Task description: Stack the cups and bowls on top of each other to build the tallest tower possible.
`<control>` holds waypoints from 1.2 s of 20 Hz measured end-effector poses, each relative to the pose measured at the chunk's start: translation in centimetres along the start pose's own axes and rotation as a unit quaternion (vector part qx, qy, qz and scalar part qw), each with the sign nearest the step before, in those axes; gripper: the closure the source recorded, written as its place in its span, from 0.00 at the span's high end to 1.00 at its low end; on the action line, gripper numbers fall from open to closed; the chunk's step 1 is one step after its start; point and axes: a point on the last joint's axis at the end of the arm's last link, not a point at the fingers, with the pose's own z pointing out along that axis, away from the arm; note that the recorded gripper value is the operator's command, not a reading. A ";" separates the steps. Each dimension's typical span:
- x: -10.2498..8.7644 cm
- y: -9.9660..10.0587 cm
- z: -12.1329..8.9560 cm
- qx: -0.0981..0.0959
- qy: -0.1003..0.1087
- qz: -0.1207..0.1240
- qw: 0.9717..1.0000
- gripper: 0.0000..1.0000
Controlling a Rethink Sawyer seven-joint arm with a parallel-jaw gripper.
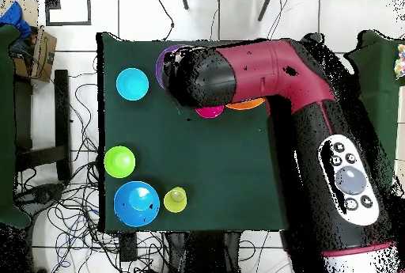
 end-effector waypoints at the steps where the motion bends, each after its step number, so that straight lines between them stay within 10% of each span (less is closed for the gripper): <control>1: 0.1 0.1 0.1 0.002 0.002 0.010 1.000 1.00; 10: 2.7 1.9 1.8 0.042 0.025 0.161 0.986 1.00; 15: 3.2 1.1 2.3 0.072 0.020 0.242 0.967 1.00; 24: 1.2 -4.1 0.8 0.107 -0.015 0.296 0.949 1.00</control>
